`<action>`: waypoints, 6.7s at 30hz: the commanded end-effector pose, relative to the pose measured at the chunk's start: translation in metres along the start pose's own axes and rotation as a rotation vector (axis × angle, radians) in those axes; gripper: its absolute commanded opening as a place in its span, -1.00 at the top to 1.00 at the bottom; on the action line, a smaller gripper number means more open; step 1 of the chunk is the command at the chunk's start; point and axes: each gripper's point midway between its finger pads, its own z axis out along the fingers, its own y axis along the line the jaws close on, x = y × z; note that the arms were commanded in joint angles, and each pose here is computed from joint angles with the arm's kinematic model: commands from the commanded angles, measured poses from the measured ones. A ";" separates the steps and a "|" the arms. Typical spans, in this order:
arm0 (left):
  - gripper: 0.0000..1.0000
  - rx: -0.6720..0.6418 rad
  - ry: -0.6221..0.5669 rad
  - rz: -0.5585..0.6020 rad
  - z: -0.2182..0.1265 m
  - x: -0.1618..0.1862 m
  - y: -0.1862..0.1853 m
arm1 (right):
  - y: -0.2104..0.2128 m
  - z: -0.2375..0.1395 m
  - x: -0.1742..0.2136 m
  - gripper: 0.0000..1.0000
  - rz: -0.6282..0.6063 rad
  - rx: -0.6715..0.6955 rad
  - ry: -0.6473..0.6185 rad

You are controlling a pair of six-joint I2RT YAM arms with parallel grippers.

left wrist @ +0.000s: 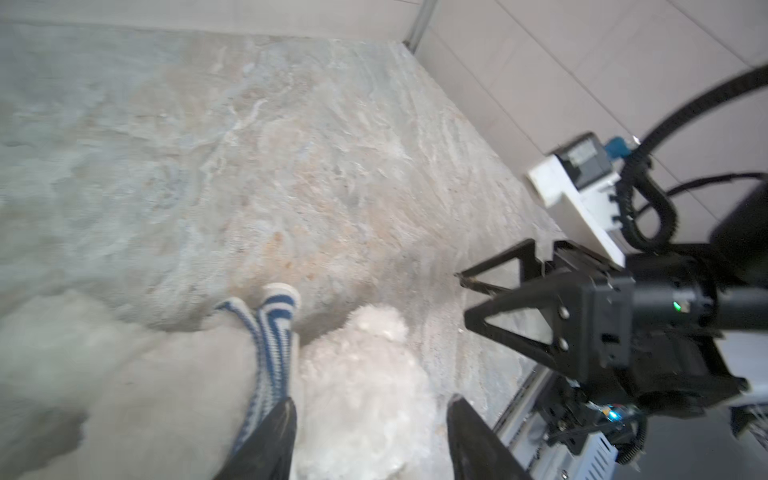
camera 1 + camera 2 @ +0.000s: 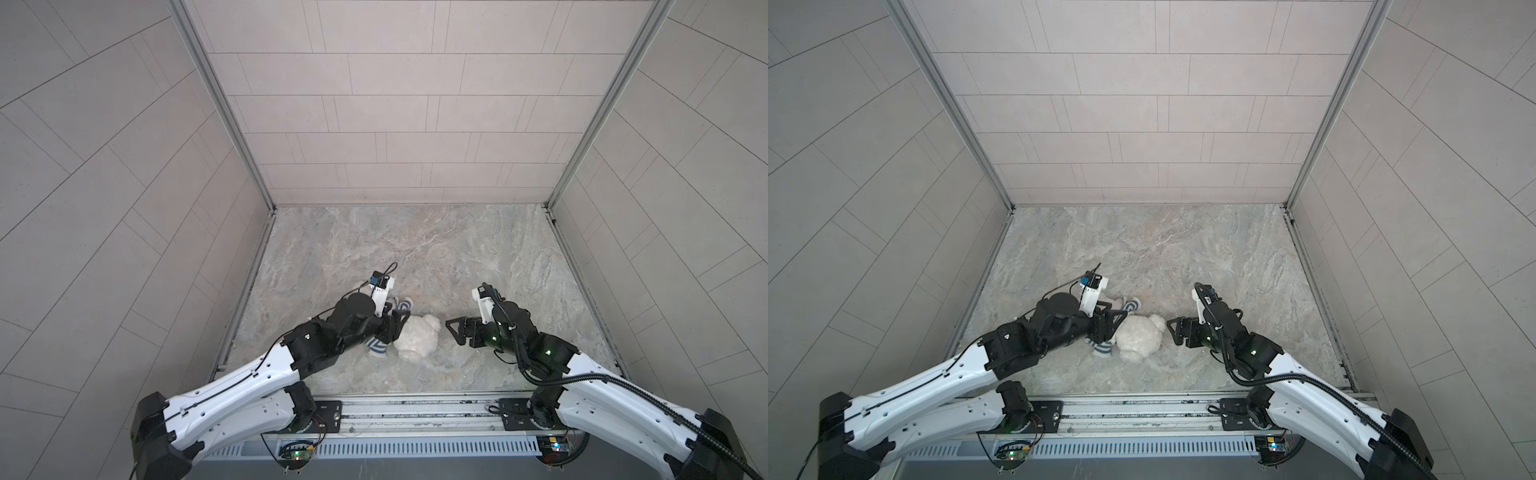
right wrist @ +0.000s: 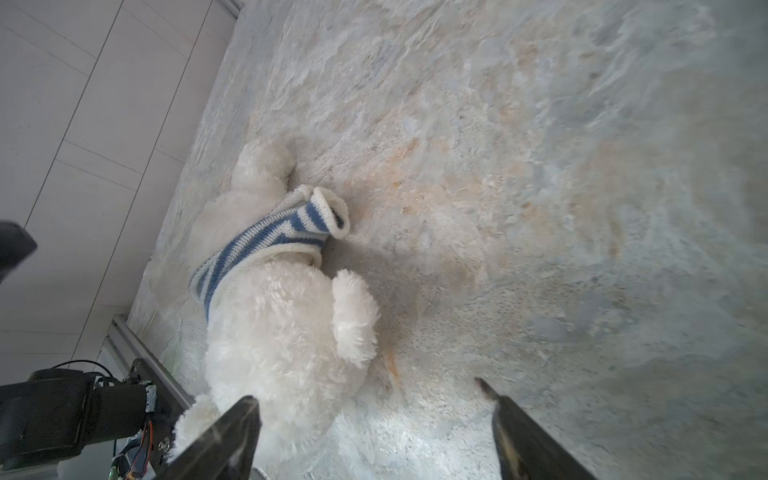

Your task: Dress the teddy bear

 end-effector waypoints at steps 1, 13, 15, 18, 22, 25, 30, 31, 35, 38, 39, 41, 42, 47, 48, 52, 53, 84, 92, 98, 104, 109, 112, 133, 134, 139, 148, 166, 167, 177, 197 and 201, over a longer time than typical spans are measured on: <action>-0.17 -0.065 0.239 0.046 0.003 0.035 0.017 | 0.026 0.010 -0.006 -0.79 0.004 -0.096 -0.017; 0.27 -0.266 0.394 0.140 0.015 0.065 0.060 | 0.049 0.043 0.016 -0.84 -0.033 -0.108 0.068; 0.31 -0.264 0.395 0.142 0.017 0.065 0.063 | 0.049 0.048 0.019 -0.86 -0.035 -0.104 0.082; 0.36 -0.273 0.420 0.161 0.023 0.069 0.068 | 0.045 0.057 0.026 -0.86 -0.031 -0.091 0.111; 0.41 -0.252 0.440 0.177 0.031 0.071 0.065 | 0.048 0.063 0.030 -0.86 -0.029 -0.094 0.121; 0.42 -0.253 0.469 0.187 0.037 0.078 0.067 | 0.049 0.066 0.032 -0.84 -0.030 -0.093 0.129; 0.52 -0.255 0.498 0.177 0.047 0.091 0.071 | 0.049 0.073 0.037 -0.80 -0.016 -0.093 0.144; 0.56 -0.257 0.499 0.175 0.048 0.093 0.072 | 0.048 0.074 0.038 -0.78 -0.008 -0.090 0.147; 0.73 -0.243 0.489 0.157 0.051 0.094 0.070 | 0.047 0.077 0.041 -0.48 0.004 -0.084 0.163; 0.86 -0.240 0.479 0.155 0.049 0.092 0.069 | 0.047 0.078 0.040 -0.12 0.004 -0.083 0.161; 0.90 -0.242 0.477 0.156 0.048 0.091 0.069 | 0.048 0.077 0.039 -0.01 0.003 -0.086 0.159; 1.00 -0.246 0.470 0.161 0.047 0.089 0.069 | 0.049 0.075 0.038 0.19 -0.003 -0.087 0.156; 1.00 -0.246 0.467 0.163 0.046 0.088 0.069 | 0.050 0.075 0.037 0.27 -0.004 -0.089 0.154; 1.00 -0.262 0.441 0.167 0.039 0.077 0.069 | 0.049 0.068 0.034 0.81 -0.061 -0.074 0.151; 1.00 -0.264 0.429 0.163 0.036 0.074 0.069 | 0.049 0.066 0.034 0.93 -0.078 -0.070 0.156; 1.00 -0.230 0.362 0.097 0.022 0.057 0.070 | 0.044 0.054 0.032 1.00 -0.212 0.003 0.164; 1.00 -0.222 0.347 0.073 0.018 0.055 0.073 | 0.043 0.050 0.030 1.00 -0.251 0.027 0.157; 0.24 0.070 0.238 -0.087 -0.018 0.060 0.036 | 0.095 -0.015 0.013 1.00 -1.017 0.034 -0.171; 0.12 -0.025 0.152 -0.093 -0.024 0.017 0.044 | 0.101 -0.018 0.005 1.00 -1.091 0.062 -0.190; 0.23 -0.020 0.165 -0.119 -0.006 0.012 0.046 | 0.107 -0.018 0.005 1.00 -1.102 0.051 -0.205; 0.32 -0.010 0.173 -0.141 0.011 0.011 0.046 | 0.110 -0.018 0.009 1.00 -1.113 0.035 -0.213; 0.39 -0.022 0.187 -0.155 0.021 0.014 0.050 | 0.108 -0.022 0.009 1.00 -1.121 0.035 -0.225; 0.81 -0.036 0.179 -0.161 0.021 0.013 0.053 | 0.108 -0.026 0.008 1.00 -1.124 0.030 -0.241; 1.00 -0.185 0.059 -0.422 0.003 0.023 0.128 | 0.111 -0.039 0.014 1.00 -1.200 0.031 -0.304; 1.00 -0.183 0.050 -0.429 0.004 0.021 0.130 | 0.112 -0.039 0.016 1.00 -1.207 0.024 -0.302; 1.00 -0.057 0.036 -0.416 0.014 0.007 0.111 | 0.115 -0.035 0.021 1.00 -1.253 0.026 -0.267; 1.00 -0.186 0.066 -0.475 0.013 0.026 0.141 | 0.125 -0.037 0.025 1.00 -1.296 0.007 -0.276; 0.25 -0.177 0.054 -0.254 -0.018 0.016 0.113 | 0.123 -0.057 0.002 1.00 -1.155 0.044 -0.357; 0.21 -0.174 0.036 -0.238 -0.024 0.013 0.110 | 0.122 -0.059 -0.002 1.00 -1.129 0.058 -0.367; 0.11 -0.044 -0.194 -0.108 -0.078 -0.022 0.069 | 0.108 -0.079 -0.068 1.00 -0.646 0.124 -0.434; -0.10 0.229 -0.258 -0.122 -0.048 -0.041 0.023 | 0.129 -0.070 -0.105 1.00 -0.287 -0.028 -0.332; -0.02 0.241 -0.240 -0.114 -0.038 -0.049 0.018 | 0.136 -0.069 -0.101 1.00 -0.297 -0.069 -0.293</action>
